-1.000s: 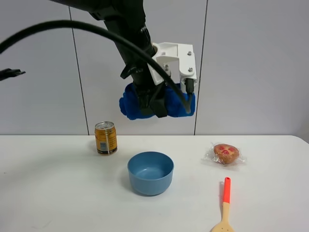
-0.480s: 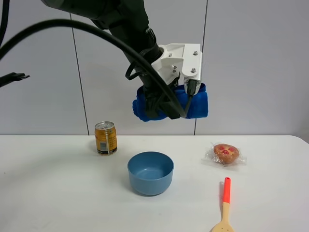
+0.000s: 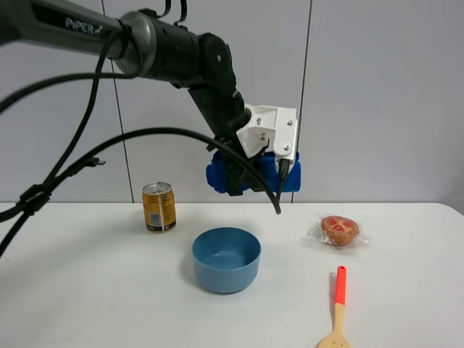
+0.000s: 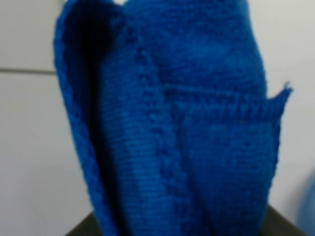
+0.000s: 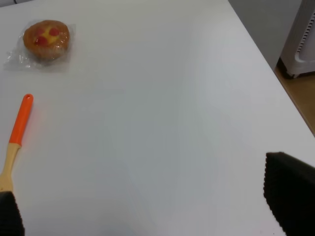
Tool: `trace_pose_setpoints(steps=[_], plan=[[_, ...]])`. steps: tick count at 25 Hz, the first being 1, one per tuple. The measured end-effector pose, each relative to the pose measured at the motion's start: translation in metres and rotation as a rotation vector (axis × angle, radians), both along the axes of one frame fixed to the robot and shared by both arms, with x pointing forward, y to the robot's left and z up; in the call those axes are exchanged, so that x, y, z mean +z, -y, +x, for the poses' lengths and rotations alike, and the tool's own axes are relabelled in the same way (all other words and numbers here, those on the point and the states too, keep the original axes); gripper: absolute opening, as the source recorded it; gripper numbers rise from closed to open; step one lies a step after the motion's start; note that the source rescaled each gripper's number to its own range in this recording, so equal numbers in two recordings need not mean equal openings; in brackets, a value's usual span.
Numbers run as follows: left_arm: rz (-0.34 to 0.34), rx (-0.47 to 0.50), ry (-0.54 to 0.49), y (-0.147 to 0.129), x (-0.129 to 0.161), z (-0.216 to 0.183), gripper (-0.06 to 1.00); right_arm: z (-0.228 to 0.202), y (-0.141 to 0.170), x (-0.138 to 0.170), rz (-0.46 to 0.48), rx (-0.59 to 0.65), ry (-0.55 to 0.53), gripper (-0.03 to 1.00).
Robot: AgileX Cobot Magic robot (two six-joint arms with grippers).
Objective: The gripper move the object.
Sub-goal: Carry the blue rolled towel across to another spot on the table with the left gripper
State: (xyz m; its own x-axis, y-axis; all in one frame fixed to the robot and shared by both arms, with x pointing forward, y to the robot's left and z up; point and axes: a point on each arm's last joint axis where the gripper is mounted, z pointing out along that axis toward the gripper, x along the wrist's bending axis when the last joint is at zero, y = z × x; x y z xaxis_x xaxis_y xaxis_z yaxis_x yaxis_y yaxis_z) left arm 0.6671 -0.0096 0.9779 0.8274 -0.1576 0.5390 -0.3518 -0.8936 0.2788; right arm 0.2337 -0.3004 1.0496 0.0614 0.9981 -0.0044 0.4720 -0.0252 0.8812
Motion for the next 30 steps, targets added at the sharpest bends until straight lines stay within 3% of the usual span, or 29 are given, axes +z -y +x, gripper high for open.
trace_pose_setpoints(steps=[17, 24, 30], plan=[[0.039, 0.042, 0.024, -0.016, -0.059, 0.043, 0.01, 0.0, 0.0, 0.0, 0.001, -0.001, 0.0, 1.0], [-0.013, 0.079, 0.034, -0.023, -0.061, 0.052, 0.01, 0.0, 0.0, 0.0, 0.001, -0.001, 0.0, 1.0], [0.033, 0.073, 0.023, -0.027, -0.082, 0.055, 0.01, 0.0, 0.0, 0.0, 0.001, -0.001, 0.0, 1.0]])
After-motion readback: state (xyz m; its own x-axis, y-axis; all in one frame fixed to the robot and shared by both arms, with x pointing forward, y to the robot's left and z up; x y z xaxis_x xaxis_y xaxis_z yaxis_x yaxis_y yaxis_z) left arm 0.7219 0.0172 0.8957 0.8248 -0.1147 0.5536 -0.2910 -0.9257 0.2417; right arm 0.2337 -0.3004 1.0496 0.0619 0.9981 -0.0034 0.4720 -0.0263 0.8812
